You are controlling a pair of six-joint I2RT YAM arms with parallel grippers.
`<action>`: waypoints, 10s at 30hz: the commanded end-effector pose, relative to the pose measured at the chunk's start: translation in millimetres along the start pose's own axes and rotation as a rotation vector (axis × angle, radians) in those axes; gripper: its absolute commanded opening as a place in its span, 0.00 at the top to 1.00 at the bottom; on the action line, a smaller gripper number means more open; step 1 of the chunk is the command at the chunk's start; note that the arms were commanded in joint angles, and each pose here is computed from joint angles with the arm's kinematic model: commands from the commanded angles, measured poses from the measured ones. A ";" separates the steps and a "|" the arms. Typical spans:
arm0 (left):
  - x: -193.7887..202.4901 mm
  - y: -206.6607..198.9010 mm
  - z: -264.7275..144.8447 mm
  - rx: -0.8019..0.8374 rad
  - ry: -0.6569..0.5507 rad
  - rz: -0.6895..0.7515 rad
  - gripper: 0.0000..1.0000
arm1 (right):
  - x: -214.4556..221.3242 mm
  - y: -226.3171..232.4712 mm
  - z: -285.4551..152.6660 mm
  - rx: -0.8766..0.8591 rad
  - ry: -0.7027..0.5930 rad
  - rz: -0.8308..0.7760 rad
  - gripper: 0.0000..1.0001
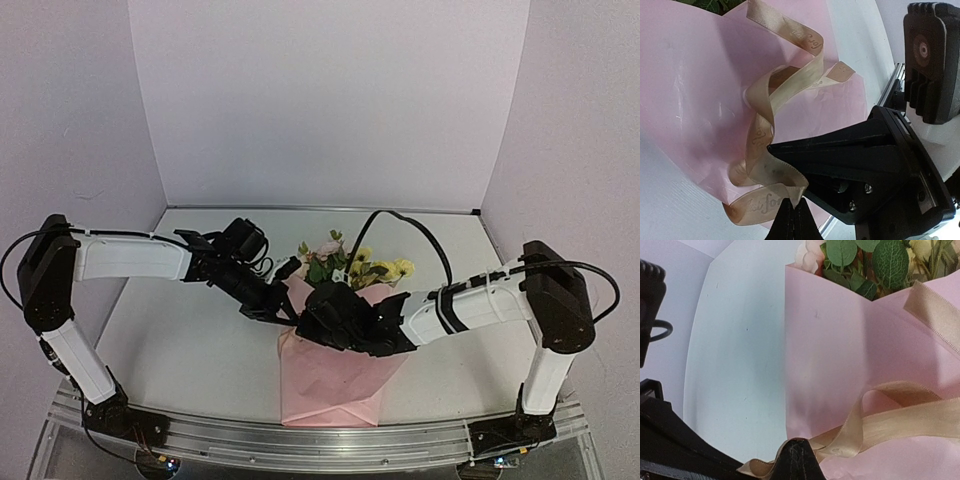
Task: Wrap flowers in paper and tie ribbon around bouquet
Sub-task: Cross the ribbon over the folded bouquet, then tie the ribbon around the folded bouquet, then place the half-tied ribbon at the center of the board, then tie the ribbon around the folded bouquet.
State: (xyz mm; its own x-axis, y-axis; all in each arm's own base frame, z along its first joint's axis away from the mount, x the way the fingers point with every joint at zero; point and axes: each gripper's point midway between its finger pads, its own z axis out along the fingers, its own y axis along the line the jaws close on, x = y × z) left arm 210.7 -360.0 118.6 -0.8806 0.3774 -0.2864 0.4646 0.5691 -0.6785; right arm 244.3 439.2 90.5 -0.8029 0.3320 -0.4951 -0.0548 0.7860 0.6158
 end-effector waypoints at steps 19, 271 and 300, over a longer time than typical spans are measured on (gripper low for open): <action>-3.3 24.3 30.1 0.052 0.064 -0.162 1.00 | -17.7 0.3 -7.6 -0.043 -0.115 0.059 0.76; 8.4 192.9 -83.8 -0.523 -0.307 -0.536 0.98 | -92.1 -279.9 -133.8 0.720 -0.099 0.137 0.95; 31.1 91.1 -55.7 0.028 -0.516 -1.094 0.50 | -39.6 -176.9 -135.1 0.280 -0.147 0.499 0.31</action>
State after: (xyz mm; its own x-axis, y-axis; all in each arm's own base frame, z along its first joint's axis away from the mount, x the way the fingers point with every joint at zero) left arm 226.6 -218.9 63.9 -0.8144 -0.5760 0.0704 -0.4777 0.5966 -0.6449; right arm 203.8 207.8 81.5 -0.6864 0.6422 -0.3413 0.4149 0.7312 0.5415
